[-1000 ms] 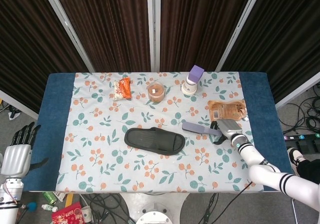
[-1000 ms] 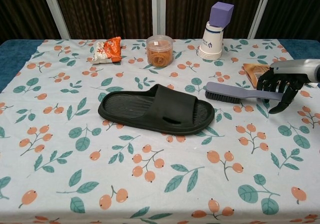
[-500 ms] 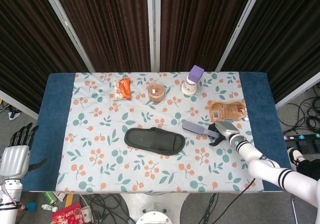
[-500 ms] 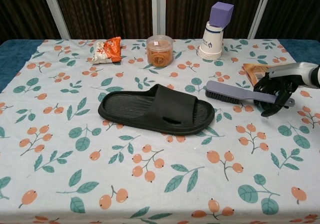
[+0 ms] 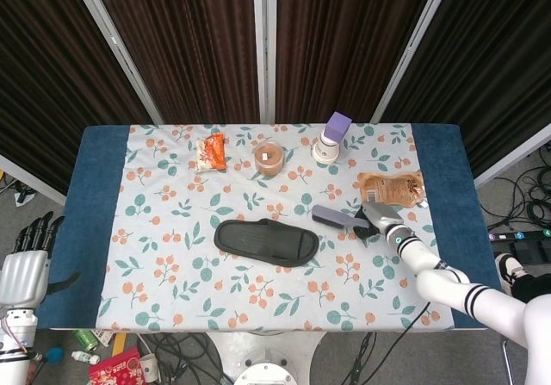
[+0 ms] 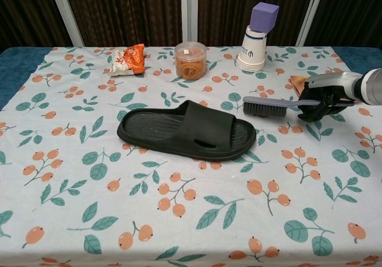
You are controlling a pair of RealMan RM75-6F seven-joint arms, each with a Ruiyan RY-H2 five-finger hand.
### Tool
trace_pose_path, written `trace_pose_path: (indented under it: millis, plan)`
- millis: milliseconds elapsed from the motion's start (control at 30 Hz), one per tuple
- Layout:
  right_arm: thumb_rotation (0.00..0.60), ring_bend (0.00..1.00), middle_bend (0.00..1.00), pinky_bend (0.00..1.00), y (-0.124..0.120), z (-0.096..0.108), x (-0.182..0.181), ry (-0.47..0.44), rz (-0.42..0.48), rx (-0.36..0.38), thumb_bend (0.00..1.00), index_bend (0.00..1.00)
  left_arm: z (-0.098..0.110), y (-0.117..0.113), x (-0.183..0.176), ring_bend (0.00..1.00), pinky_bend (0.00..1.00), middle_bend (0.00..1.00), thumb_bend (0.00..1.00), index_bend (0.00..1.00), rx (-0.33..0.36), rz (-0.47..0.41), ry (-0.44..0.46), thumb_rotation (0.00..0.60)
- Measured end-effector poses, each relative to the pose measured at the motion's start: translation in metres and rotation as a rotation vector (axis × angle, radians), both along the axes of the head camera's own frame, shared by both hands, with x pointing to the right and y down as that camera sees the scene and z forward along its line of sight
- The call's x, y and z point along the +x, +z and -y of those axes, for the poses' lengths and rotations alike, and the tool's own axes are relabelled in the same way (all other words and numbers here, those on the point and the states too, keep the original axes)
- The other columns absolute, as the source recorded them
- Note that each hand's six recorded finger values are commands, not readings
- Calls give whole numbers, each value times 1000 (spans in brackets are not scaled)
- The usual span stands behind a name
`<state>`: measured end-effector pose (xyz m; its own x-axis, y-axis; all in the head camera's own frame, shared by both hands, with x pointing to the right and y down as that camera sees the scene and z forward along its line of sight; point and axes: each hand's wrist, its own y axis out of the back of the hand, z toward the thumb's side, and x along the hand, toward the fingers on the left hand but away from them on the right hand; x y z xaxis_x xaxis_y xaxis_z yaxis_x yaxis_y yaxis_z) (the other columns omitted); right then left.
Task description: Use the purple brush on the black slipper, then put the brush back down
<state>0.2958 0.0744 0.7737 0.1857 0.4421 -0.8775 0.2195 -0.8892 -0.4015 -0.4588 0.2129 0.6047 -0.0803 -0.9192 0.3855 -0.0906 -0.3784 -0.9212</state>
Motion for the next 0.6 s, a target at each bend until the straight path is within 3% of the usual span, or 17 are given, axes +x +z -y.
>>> trace_pose_path:
  millis: [167,267,433,600]
  plan:
    - [600,1000,970,1000,-8,6,-5,-33,8,44,929,1000,5,-1,2,46,116,121,97,113,14,-7,21,600]
    - [600,1000,978,1000,-18,9,-7,-69,16,67,937,1000,12,-2,7,46,116,121,94,113,26,-34,43,600]
    - [600,1000,983,1000,-42,14,-7,-173,22,159,936,1000,32,2,29,46,116,121,92,113,34,-158,116,600]
    - [600,1000,990,1000,-77,21,-6,-273,46,297,936,1000,67,14,78,46,116,121,91,113,-9,-294,279,600]
